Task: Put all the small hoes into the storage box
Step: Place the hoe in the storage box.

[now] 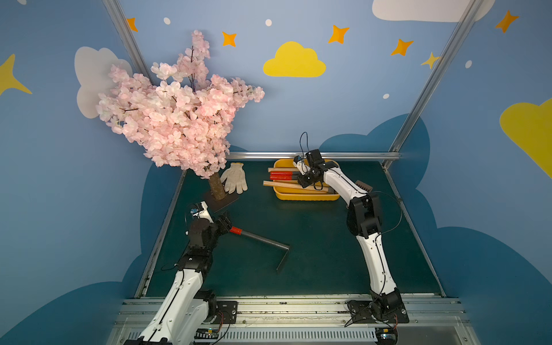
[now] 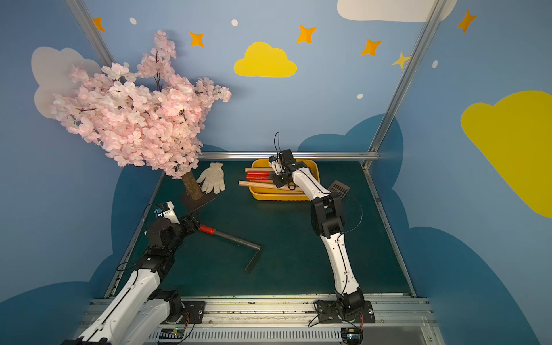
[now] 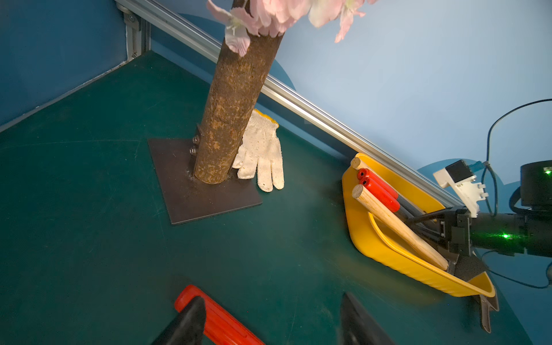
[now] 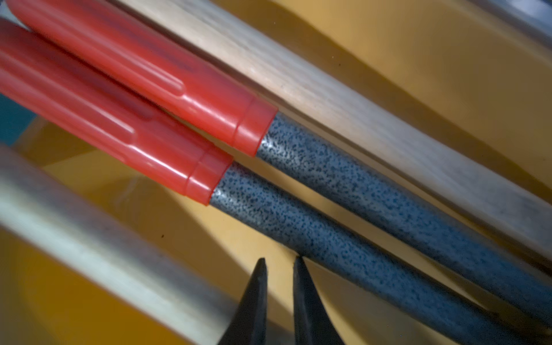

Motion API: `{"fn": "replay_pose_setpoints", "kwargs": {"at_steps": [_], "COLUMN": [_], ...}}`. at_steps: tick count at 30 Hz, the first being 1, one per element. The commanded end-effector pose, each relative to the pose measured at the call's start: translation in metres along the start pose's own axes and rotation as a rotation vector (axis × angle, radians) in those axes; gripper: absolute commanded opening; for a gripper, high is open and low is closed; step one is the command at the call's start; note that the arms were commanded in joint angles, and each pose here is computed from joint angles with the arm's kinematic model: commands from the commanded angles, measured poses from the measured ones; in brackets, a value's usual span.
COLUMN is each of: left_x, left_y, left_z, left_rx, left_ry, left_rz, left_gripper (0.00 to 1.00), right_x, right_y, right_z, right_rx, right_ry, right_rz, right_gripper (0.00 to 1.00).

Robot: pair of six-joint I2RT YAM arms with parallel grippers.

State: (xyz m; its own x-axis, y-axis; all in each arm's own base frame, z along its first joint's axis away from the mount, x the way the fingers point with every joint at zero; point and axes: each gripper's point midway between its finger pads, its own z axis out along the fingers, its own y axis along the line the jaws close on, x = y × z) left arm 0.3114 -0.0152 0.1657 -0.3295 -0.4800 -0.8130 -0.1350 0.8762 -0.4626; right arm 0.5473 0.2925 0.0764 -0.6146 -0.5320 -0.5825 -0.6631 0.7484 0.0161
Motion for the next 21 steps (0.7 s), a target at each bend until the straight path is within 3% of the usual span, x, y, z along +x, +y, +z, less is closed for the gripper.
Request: {"fn": "replay_pose_setpoints", "kwargs": {"at_steps": [1,5,10,21], "left_x": [-0.001,-0.001,0.000,0.002], "left_y": [0.001,0.001,0.002,0.003], "left_z": [-0.002,-0.001,0.000,0.000], "left_rx": [-0.004,-0.006,-0.009,-0.006], "left_ry": [-0.006,-0.005,0.001,0.000], "left_rz": [0.015,0.013,0.016,0.006], "left_gripper": [0.71,0.71,0.71,0.71], "right_x": [0.012,0.017,0.015,-0.029], "right_y": [0.005,0.003,-0.003,-0.009], "right_z": [0.014,0.022,0.017,-0.056], "right_rx": [-0.024,-0.023,0.026,0.141], "right_ry": [0.043,0.060,0.048,-0.084], "right_rz": [-0.023,-0.033,-0.026,-0.046], "right_gripper": [0.16,0.18,0.30,0.34]}}
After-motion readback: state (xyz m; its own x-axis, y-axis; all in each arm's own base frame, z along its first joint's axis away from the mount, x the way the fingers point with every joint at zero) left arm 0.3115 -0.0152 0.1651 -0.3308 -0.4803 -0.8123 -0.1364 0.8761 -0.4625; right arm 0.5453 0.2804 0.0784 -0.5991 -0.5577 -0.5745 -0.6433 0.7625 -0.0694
